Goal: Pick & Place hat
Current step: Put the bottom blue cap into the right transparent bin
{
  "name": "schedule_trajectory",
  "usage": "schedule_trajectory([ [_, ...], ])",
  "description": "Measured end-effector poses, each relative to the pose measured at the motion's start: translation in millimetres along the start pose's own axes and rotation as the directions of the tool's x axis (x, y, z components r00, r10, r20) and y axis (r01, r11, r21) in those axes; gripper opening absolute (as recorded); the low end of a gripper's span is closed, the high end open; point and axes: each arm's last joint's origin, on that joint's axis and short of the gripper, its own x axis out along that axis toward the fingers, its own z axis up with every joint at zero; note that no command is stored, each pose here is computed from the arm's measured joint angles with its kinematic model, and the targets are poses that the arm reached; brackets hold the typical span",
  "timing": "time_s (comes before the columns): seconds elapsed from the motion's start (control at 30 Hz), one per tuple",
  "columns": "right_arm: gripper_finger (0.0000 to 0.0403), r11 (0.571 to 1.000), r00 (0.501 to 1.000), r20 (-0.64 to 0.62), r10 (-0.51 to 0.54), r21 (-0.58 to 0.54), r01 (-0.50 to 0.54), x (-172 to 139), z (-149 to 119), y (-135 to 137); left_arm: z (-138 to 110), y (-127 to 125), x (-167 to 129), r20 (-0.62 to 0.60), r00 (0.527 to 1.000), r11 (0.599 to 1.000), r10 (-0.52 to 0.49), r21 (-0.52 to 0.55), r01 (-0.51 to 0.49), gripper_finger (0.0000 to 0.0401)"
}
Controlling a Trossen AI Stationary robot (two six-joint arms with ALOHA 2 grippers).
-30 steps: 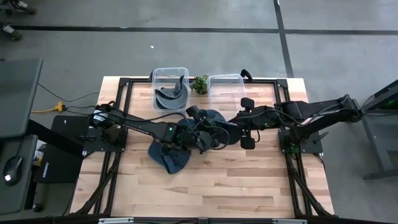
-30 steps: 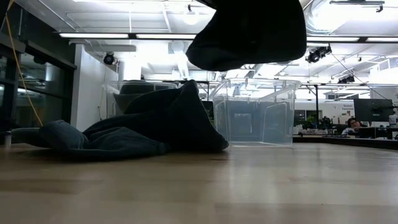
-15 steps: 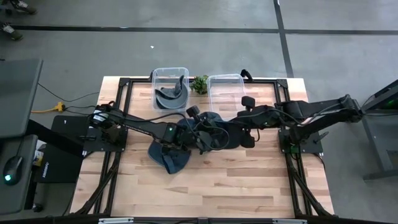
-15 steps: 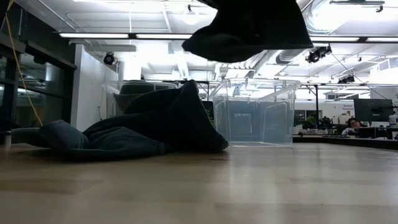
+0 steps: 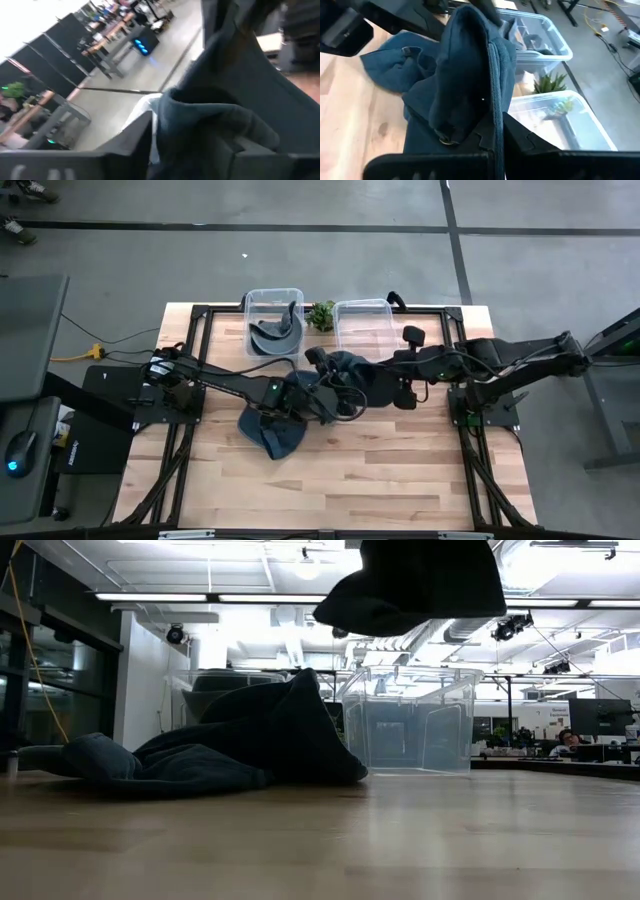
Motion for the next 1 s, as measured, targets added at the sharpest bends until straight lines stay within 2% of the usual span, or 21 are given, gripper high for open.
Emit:
schedule_trajectory([
  [0.2, 0.0001, 0.999, 0.999, 0.01, -0.052, 0.009, 0.052, -4, 0, -5, 17, 11, -4, 0.027, 0.992, 0.992, 0.121, 0.019, -0.121, 0.0226],
  [0.37, 0.0001, 0.997, 0.997, 0.008, -0.079, 0.015, 0.079, -8, -2, -13, 32, 22, -10, 0.03, 0.983, 0.984, 0.179, 0.0, -0.179, 0.0265],
  [0.7, 0.0001, 0.997, 0.997, 0.023, -0.08, 0.016, 0.079, -13, -2, -16, 39, 27, -12, 0.047, 0.987, 0.988, 0.156, -0.008, -0.156, 0.0273],
  [0.77, 0.0001, 0.993, 0.993, 0.022, -0.114, 0.012, 0.113, -13, -2, -17, 39, 28, -12, 0.032, 0.978, 0.979, 0.206, -0.001, -0.206, 0.0273],
  [0.9, 0.0001, 0.987, 0.987, 0.035, -0.159, 0.003, 0.159, -18, -2, -21, 38, 33, -14, -0.036, 0.933, 0.933, 0.359, -0.006, -0.36, 0.0273],
  [1.0, 0.0001, 0.979, 0.977, 0.064, -0.205, 0.024, 0.204, -28, -3, -26, 40, 42, -26, -0.063, 0.907, 0.909, 0.416, 0.001, -0.416, 0.0273],
])
